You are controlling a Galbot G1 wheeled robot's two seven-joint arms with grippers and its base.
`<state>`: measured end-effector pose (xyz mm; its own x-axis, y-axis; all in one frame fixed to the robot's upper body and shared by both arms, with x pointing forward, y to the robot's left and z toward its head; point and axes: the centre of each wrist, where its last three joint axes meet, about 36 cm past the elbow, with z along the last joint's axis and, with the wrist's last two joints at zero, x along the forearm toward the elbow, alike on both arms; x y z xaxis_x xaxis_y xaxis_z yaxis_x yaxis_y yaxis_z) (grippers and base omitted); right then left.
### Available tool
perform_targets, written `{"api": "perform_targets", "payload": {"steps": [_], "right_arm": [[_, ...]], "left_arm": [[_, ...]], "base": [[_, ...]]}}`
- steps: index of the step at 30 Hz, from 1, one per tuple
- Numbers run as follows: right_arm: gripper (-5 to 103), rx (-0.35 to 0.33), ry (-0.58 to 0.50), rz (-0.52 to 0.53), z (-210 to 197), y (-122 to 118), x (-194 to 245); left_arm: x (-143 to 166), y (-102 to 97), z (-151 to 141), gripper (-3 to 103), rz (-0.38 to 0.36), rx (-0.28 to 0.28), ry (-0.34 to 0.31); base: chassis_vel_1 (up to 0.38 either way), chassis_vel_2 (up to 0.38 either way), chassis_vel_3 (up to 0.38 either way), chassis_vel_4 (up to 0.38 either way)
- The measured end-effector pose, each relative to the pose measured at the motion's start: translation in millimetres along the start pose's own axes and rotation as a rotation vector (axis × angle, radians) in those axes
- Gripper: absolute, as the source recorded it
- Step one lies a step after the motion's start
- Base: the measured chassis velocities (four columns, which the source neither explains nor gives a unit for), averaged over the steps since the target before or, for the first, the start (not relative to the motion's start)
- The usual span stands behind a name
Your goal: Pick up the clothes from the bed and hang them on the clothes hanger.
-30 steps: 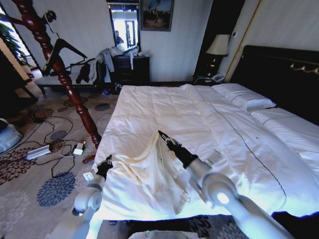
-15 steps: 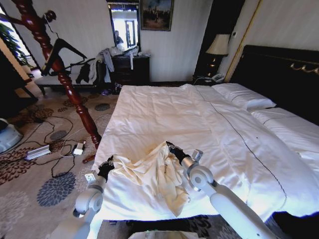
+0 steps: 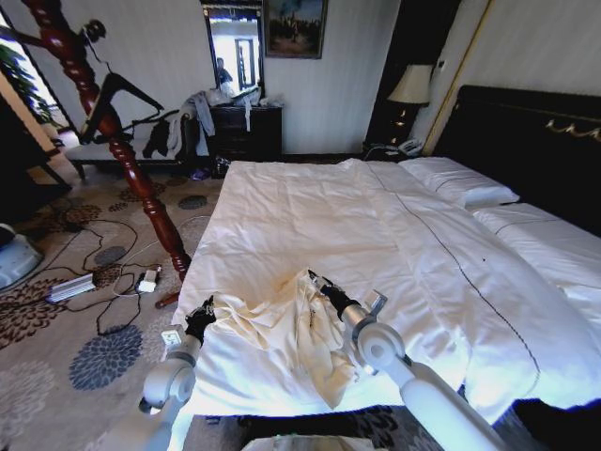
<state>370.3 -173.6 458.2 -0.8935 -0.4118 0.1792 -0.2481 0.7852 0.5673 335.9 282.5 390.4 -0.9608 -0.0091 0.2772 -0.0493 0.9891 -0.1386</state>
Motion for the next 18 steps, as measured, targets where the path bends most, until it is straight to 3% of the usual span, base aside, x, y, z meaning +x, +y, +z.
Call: {"api": "perform_targets", "payload": {"steps": [1,2,3,6,7,12,18], "right_arm": [[91,0.087,0.002,-0.020,6.3,2.9,-0.7],[91,0.087,0.002,-0.020,6.3,2.9,-0.7],[95,0.162,0.010,-0.026,12.4,3.9,-1.6],[99,0.281,0.053,-0.020,25.6,10.5,-2.7],[99,0.281,0.053,-0.020,25.6,10.5,-2.7],[100,0.420,0.107,0.037,36.0,22.0,-15.2],[100,0.495,0.154,0.115,36.6,27.2,-38.9]], "left_arm": [[-0.1,0.1,-0.2,0,-0.001,0.000,-0.001],[-0.1,0.1,-0.2,0,-0.001,0.000,-0.001],[-0.2,0.2,-0.5,0,-0.001,-0.001,-0.001],[1.0,1.4,-2.4,0,0.001,-0.012,-0.003],[1.0,1.4,-2.4,0,0.001,-0.012,-0.003],[-1.0,2.8,-4.7,0,-0.008,-0.021,-0.002],[-2.9,-0.5,-4.9,0,-0.005,-0.014,-0.002]], "base": [[0.000,0.000,0.000,0.000],[0.000,0.000,0.000,0.000],[0.000,0.000,0.000,0.000],[0.000,0.000,0.000,0.000],[0.000,0.000,0.000,0.000],[0.000,0.000,0.000,0.000],[0.000,0.000,0.000,0.000]]}}
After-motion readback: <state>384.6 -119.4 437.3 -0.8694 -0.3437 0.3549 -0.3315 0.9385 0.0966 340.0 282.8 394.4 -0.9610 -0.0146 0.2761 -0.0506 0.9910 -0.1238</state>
